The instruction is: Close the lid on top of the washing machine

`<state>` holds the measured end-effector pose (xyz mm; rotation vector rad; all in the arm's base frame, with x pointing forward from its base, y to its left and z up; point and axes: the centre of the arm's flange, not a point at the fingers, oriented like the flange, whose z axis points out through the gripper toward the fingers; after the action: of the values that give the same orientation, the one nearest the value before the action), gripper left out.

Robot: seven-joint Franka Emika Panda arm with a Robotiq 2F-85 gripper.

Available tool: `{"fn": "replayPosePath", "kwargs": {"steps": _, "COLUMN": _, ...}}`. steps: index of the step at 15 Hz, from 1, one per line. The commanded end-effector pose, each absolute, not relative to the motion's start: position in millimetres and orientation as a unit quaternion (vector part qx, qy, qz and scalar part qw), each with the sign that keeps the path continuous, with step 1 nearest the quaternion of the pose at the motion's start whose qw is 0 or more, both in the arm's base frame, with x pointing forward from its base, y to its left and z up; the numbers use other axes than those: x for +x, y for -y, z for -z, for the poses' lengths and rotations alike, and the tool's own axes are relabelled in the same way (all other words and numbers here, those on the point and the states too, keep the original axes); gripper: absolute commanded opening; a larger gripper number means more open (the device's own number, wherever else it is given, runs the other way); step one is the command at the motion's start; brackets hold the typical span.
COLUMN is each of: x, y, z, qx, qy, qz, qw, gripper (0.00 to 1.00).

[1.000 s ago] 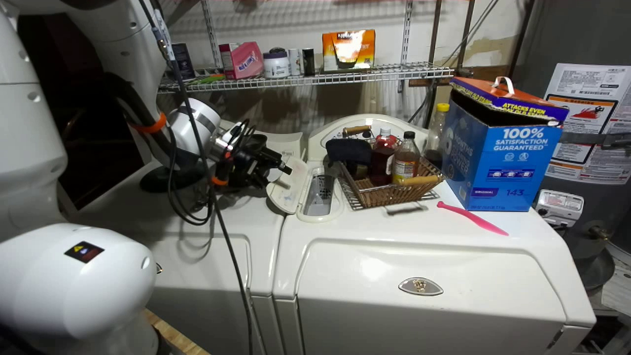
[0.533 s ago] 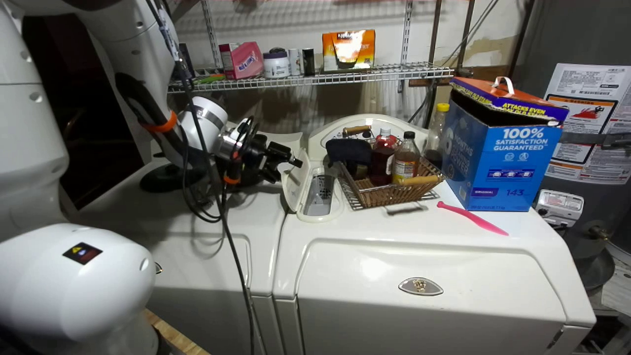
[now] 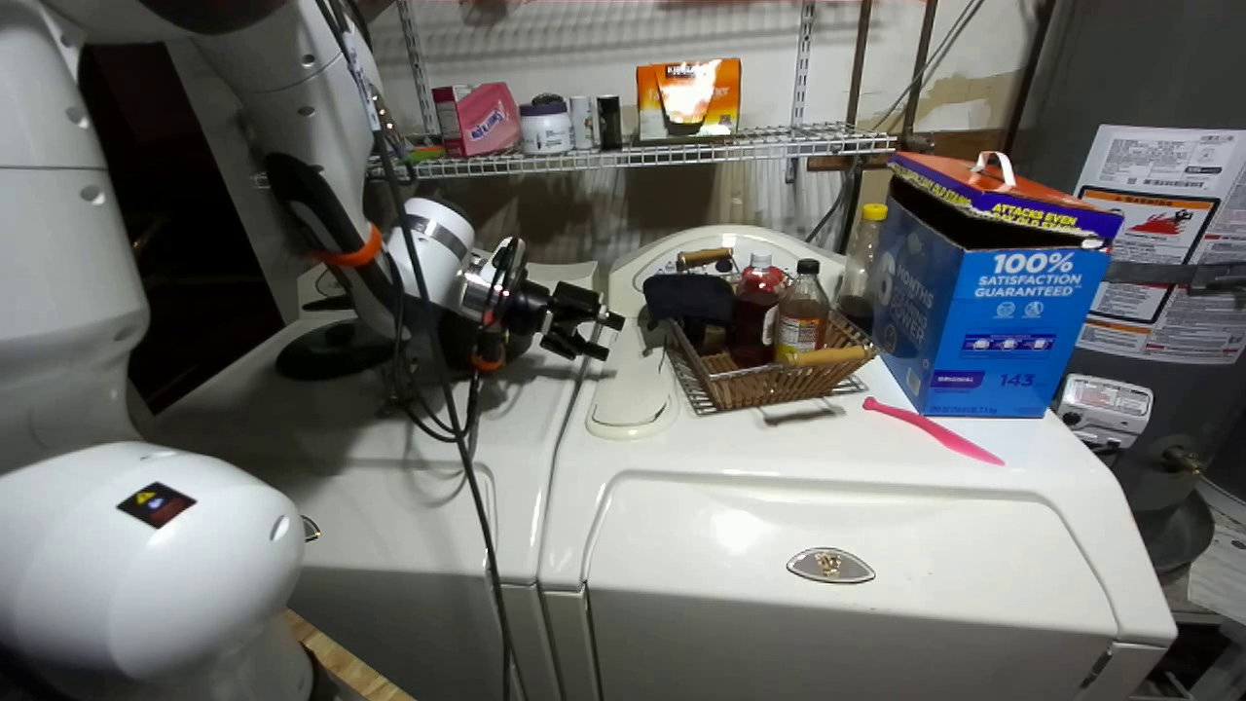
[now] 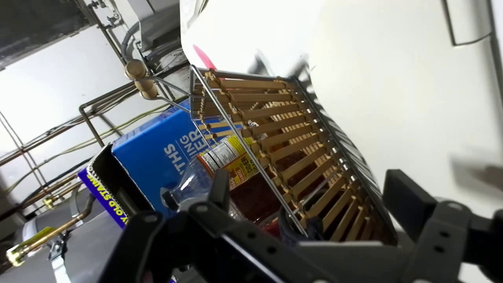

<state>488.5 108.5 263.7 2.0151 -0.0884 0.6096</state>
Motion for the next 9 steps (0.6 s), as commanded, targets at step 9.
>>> {"fn": "replayPosePath", "kwargs": {"steps": 9, "x": 464, "y": -112, "z": -325, "qx": 0.882, "qy": 0.026, "qz": -0.136, "qw": 0.450, "gripper": 1.00}}
